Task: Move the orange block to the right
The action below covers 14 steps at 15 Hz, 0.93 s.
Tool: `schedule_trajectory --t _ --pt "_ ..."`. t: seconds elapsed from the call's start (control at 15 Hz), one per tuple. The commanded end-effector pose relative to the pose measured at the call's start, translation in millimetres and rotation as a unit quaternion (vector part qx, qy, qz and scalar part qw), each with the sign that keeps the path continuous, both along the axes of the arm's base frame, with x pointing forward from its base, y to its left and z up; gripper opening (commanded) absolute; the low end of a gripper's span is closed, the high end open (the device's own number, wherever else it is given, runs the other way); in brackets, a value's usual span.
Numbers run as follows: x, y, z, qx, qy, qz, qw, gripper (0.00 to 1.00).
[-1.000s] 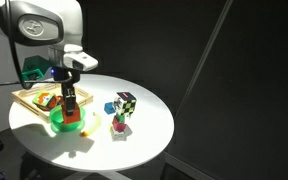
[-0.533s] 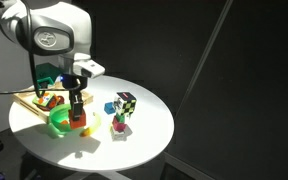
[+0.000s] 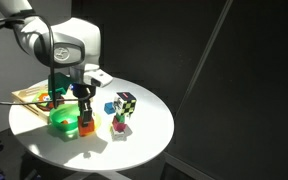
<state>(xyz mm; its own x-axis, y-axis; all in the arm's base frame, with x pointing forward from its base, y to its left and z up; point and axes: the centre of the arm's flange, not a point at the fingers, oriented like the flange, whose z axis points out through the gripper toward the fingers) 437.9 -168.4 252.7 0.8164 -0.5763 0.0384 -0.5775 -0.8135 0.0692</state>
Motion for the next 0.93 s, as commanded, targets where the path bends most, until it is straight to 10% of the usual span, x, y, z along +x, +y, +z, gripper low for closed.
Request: schedule_trajectory --t 0.0,0.87 --pt "14.1 -12.2 -9.9 -0.008 -0.002 0.002 1.0000 0.25" --pt "21.1 -37.1 -39.5 -0.012 0.006 -0.022 0.9997 0.25"
